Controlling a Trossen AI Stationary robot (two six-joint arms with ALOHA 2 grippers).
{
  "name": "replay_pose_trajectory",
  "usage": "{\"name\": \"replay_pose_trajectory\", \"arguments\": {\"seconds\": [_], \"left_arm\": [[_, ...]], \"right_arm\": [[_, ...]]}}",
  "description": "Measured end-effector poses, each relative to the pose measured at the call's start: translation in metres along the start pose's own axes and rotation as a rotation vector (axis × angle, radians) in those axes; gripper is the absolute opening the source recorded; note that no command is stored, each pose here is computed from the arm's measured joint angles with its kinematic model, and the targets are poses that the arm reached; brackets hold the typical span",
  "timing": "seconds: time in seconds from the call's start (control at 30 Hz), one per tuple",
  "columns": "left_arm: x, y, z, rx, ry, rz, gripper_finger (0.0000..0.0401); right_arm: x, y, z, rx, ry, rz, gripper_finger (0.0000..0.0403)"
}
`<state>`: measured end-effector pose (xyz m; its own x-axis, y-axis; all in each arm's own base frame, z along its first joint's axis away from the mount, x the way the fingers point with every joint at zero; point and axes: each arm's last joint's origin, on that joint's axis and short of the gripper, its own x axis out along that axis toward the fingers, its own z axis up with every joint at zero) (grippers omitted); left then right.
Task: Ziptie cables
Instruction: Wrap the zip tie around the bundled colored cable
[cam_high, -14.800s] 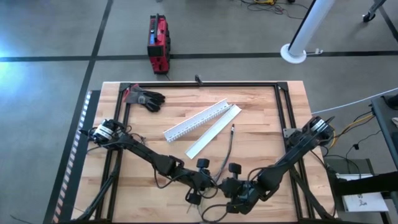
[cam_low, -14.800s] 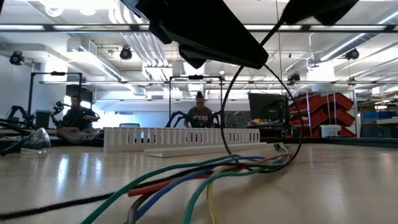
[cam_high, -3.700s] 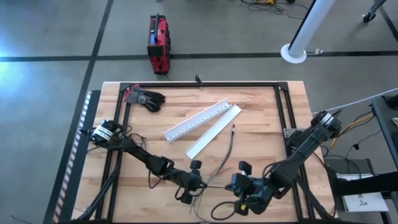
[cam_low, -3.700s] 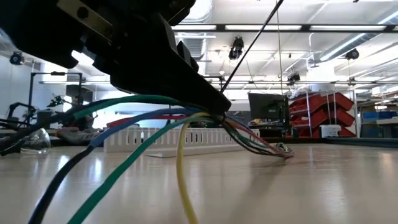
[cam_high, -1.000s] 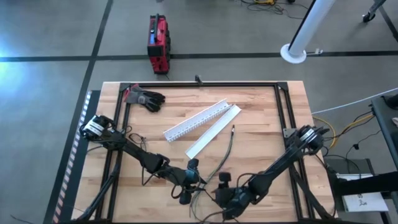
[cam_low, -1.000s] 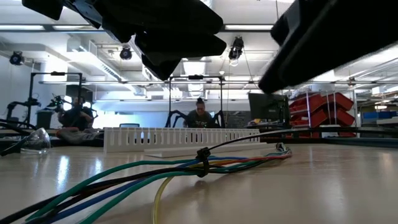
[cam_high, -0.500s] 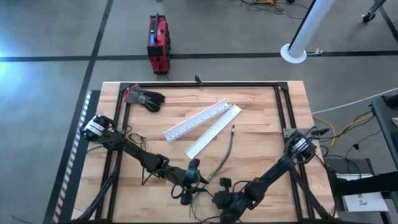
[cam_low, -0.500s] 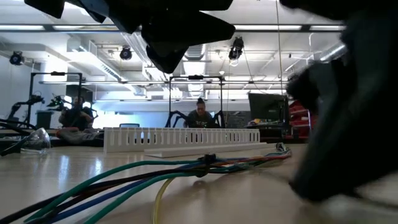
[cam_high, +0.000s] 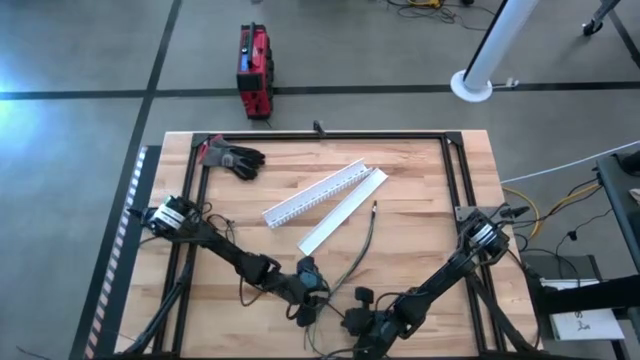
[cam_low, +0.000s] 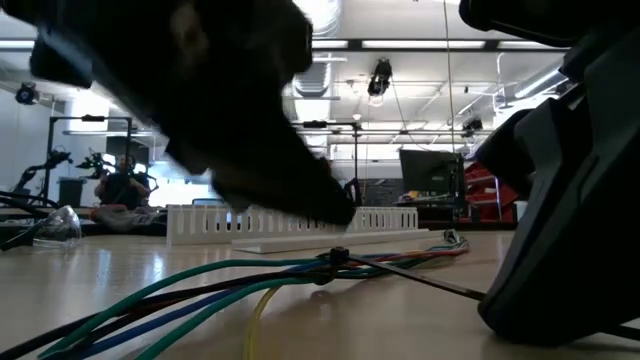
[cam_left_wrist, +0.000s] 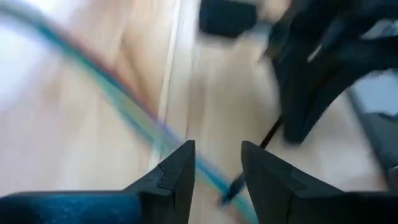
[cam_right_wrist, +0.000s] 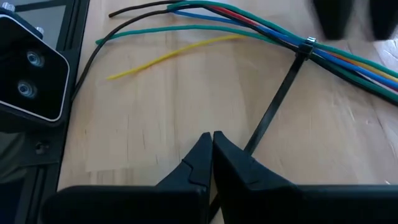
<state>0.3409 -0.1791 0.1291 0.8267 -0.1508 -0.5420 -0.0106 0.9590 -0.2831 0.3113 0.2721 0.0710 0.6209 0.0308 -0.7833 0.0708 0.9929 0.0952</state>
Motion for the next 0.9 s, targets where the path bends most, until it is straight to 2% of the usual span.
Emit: {"name": "replay_pose_trajectory", "arguments": {"seconds": [0.17, 0.33, 0.43, 0.53, 0.67, 0.9], "left_arm": [[0.009, 0.0, -0.016, -0.034, 0.05, -0.001, 0.0093], [0.011, 0.0, -0.019, -0.041, 0.057, 0.003, 0.0077], [0.011, 0.0, -0.019, -0.036, 0.054, 0.008, 0.0072], [0.011, 0.001, -0.019, -0.018, 0.05, 0.016, 0.0067], [0.011, 0.001, -0.019, -0.013, 0.05, 0.018, 0.0062], [0.011, 0.001, -0.019, 0.014, 0.052, 0.018, 0.0065]], "right_arm": [[-0.002, 0.0, 0.001, -0.023, 0.006, 0.004, 0.0], [-0.016, -0.001, 0.007, -0.09, 0.001, -0.012, 0.0], [-0.022, -0.001, 0.014, -0.116, -0.06, -0.039, 0.0], [-0.019, -0.006, 0.019, -0.108, -0.09, -0.081, 0.0], [-0.004, -0.013, 0.013, -0.065, -0.071, -0.118, 0.0], [0.006, -0.013, 0.008, -0.006, -0.06, -0.113, 0.0]]}}
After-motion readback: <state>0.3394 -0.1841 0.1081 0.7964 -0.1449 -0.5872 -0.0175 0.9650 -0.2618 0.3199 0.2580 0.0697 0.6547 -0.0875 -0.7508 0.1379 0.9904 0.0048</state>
